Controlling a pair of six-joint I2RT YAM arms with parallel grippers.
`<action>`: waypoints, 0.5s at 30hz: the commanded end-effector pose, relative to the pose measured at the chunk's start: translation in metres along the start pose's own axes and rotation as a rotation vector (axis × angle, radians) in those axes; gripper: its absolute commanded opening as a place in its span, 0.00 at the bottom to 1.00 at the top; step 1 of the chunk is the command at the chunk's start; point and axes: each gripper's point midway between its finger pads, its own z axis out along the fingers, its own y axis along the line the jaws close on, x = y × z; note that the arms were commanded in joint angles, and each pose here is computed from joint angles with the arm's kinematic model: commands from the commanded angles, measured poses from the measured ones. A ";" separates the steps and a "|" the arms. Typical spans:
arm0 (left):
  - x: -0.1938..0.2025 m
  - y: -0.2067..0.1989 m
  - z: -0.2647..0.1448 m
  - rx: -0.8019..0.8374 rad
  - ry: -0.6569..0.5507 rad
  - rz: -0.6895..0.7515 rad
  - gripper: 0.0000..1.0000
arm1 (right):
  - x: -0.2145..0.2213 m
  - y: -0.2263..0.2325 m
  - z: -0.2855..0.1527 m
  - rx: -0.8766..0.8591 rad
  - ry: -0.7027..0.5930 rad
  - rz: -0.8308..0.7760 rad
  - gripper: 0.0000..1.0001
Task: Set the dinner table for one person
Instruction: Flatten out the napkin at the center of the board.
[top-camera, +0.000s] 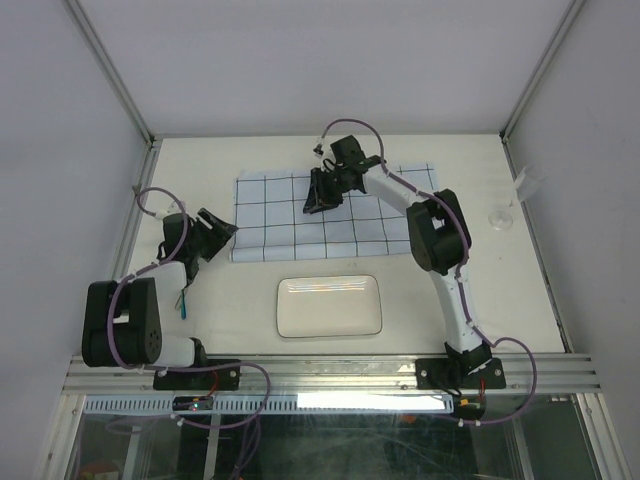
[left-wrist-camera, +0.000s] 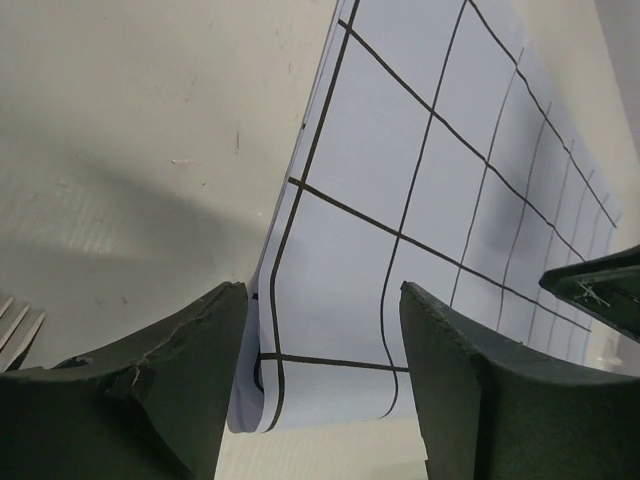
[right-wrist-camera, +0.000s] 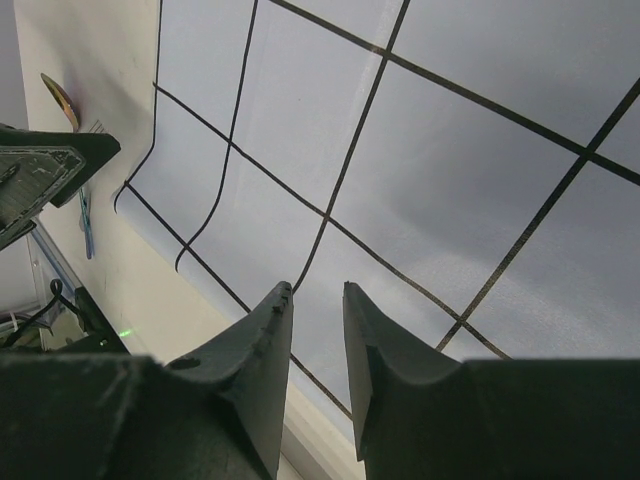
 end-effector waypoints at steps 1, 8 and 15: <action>-0.003 -0.032 -0.004 0.229 0.034 -0.040 0.64 | -0.019 0.017 -0.005 -0.044 -0.044 -0.026 0.30; 0.011 -0.029 0.001 0.266 0.105 -0.033 0.64 | -0.016 0.023 0.014 -0.060 -0.024 -0.020 0.31; 0.019 -0.027 0.005 0.279 0.144 -0.034 0.64 | -0.014 0.032 0.028 -0.072 -0.011 -0.028 0.31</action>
